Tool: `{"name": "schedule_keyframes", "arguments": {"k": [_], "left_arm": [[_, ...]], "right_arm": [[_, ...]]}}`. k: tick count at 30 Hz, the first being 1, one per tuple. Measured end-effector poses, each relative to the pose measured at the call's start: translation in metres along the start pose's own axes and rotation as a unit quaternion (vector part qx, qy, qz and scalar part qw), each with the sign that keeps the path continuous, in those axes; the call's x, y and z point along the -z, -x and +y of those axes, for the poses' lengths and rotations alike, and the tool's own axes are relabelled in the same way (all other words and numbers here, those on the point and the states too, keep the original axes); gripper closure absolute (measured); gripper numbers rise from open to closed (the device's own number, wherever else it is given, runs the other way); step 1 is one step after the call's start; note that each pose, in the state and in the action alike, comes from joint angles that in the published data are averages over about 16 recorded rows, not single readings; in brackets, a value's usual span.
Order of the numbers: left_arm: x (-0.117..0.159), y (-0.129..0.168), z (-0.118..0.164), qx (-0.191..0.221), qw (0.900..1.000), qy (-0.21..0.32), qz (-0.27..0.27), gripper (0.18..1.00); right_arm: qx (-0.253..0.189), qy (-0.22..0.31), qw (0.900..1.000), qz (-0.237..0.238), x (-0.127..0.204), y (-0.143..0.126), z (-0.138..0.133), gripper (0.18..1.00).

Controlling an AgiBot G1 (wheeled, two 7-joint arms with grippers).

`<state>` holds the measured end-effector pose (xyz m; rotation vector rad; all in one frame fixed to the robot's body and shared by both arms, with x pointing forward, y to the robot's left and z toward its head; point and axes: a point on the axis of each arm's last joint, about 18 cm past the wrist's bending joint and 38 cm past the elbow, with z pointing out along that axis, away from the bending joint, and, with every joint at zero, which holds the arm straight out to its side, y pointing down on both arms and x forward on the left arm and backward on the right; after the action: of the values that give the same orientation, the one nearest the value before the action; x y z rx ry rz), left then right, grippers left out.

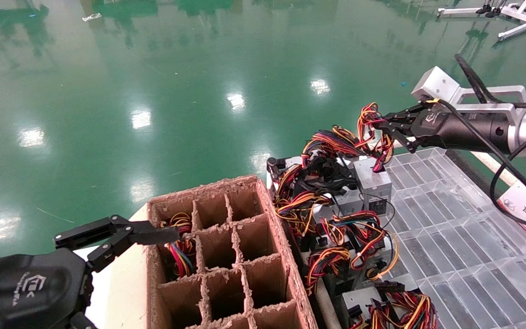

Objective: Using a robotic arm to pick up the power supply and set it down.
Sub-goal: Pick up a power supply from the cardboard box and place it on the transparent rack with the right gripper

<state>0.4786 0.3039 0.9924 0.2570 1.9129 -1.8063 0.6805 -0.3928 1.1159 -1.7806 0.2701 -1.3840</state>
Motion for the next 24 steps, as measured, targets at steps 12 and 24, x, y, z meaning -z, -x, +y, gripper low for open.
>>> {"name": "schedule_keyframes", "arguments": {"k": [12, 24], "left_arm": [[0.000, 0.000, 0.000, 0.000, 1.0000, 0.000, 0.000, 0.184], [0.000, 0.000, 0.000, 0.000, 1.0000, 0.000, 0.000, 0.184]], "right_arm": [[-0.111, -0.042, 0.993, 0.022, -0.003, 0.011, 0.028, 0.975], [-0.233, -0.093, 0.967, 0.037, -0.001, 0.026, 0.055, 0.975]]}}
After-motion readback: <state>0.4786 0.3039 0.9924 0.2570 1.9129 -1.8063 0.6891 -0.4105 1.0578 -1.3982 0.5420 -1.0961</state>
